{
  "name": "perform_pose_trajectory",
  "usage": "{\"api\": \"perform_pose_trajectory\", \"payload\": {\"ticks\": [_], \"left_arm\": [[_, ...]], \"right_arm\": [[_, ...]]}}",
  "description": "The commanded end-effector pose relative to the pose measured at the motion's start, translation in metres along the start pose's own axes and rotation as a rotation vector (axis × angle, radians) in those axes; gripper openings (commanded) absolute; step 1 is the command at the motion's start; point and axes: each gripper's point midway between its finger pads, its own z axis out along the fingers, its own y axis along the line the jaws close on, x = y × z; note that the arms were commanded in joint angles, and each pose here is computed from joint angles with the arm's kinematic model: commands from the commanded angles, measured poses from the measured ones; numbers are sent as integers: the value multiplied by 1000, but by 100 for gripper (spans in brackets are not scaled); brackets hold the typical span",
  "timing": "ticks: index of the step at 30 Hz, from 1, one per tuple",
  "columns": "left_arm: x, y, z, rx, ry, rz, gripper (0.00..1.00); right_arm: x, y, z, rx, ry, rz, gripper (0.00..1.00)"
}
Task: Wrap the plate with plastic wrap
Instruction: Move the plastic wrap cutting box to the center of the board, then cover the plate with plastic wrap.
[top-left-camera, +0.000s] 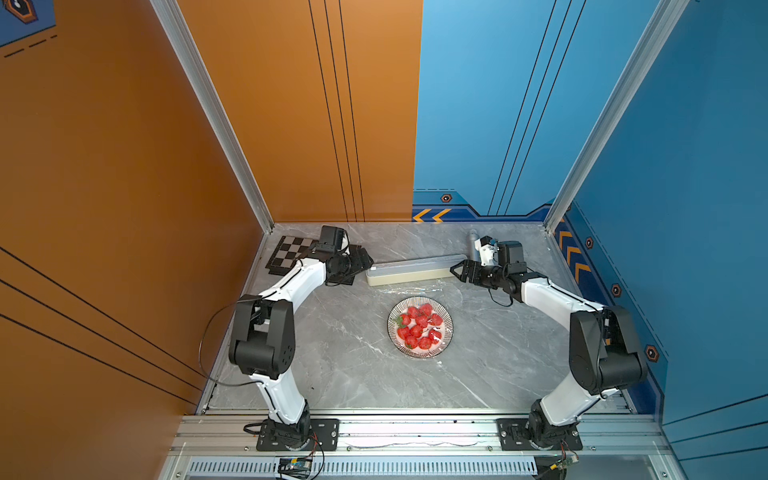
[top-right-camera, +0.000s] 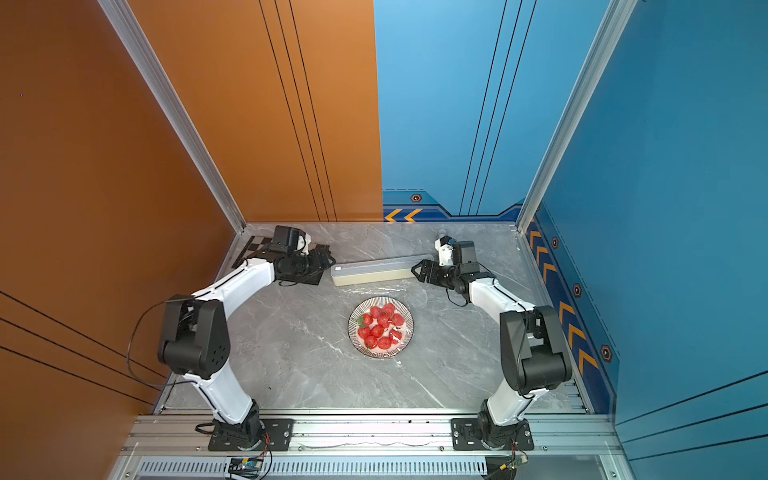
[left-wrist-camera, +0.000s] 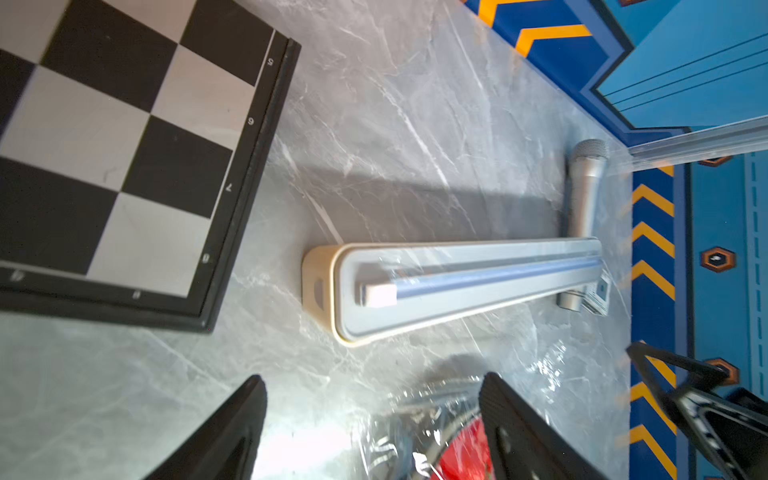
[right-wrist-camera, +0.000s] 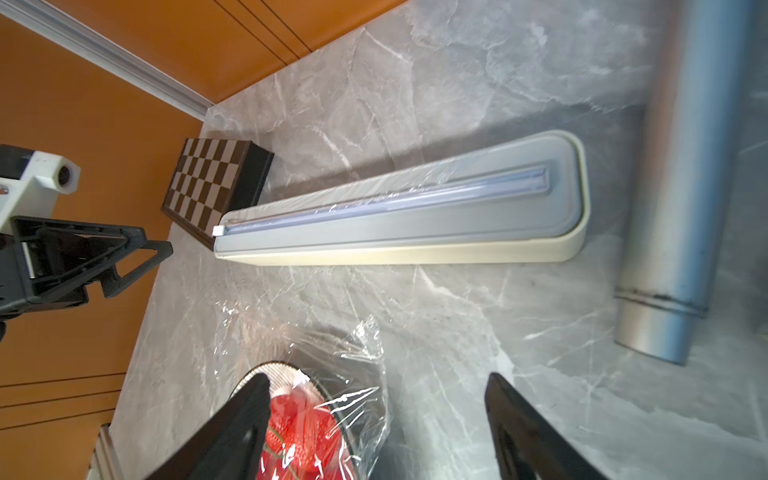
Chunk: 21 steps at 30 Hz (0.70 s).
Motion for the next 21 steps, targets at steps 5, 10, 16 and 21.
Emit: {"api": "perform_pose_trajectory", "payload": {"ticks": [5,10,16,21], "left_arm": [[74,-1,15,51,208,-41,81],[90,4,39,36,247,-72,81],[98,4,59,48,276,-81,71],[97,13,64,14,259,-64,49]], "right_arm": [[22,11,34,-85,63,57,83],[25,13,52,-103,92,66,77],[30,9,62,-108,117,80,64],[29,5,65,-89,113,74,49]]}}
